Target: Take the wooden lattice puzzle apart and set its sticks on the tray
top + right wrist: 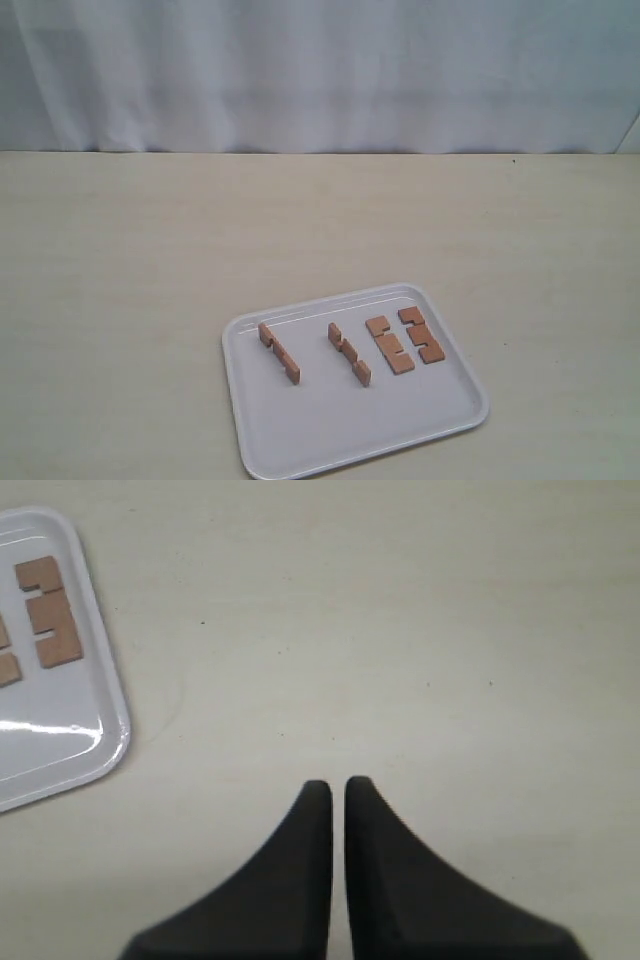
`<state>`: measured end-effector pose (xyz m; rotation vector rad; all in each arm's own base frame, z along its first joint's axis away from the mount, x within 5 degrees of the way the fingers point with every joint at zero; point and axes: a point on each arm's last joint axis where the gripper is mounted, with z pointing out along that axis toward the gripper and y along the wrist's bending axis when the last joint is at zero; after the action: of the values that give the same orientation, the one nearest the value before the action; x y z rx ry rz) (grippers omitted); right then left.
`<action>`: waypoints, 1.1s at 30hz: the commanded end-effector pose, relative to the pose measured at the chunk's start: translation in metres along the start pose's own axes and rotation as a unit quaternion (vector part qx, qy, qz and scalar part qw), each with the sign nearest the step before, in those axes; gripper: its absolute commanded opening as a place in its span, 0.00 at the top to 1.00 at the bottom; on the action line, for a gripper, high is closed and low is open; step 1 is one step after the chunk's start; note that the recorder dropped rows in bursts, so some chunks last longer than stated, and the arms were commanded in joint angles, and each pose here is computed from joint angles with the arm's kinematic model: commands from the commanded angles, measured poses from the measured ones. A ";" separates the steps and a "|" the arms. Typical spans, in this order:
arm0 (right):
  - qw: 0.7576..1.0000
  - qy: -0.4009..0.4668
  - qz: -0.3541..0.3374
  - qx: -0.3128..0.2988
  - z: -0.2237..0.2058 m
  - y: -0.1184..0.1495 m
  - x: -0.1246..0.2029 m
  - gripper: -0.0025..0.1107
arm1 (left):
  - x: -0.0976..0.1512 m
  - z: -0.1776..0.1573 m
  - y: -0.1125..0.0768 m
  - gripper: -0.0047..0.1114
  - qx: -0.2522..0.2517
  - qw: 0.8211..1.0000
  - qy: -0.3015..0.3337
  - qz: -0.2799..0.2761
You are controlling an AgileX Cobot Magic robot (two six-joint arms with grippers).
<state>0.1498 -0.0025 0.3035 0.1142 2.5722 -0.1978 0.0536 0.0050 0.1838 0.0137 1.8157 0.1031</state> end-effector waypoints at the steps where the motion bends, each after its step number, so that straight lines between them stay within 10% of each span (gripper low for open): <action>1: 0.998 0.010 0.050 -0.028 0.011 0.002 -0.002 0.94 | -0.001 0.000 0.000 0.96 0.001 1.000 -0.006 0.000; 15: 0.946 -0.298 0.078 -0.097 0.001 0.000 0.053 0.94 | 0.000 0.000 0.000 0.96 0.000 1.000 -0.005 0.000; 33: 0.969 -0.199 0.093 -0.116 0.079 0.013 0.126 0.94 | -0.001 0.000 0.000 0.96 0.001 1.000 -0.006 0.000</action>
<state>0.0859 0.0026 0.1676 0.2123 2.1737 0.1397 0.0536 0.0050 0.1838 0.0137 1.8157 0.1031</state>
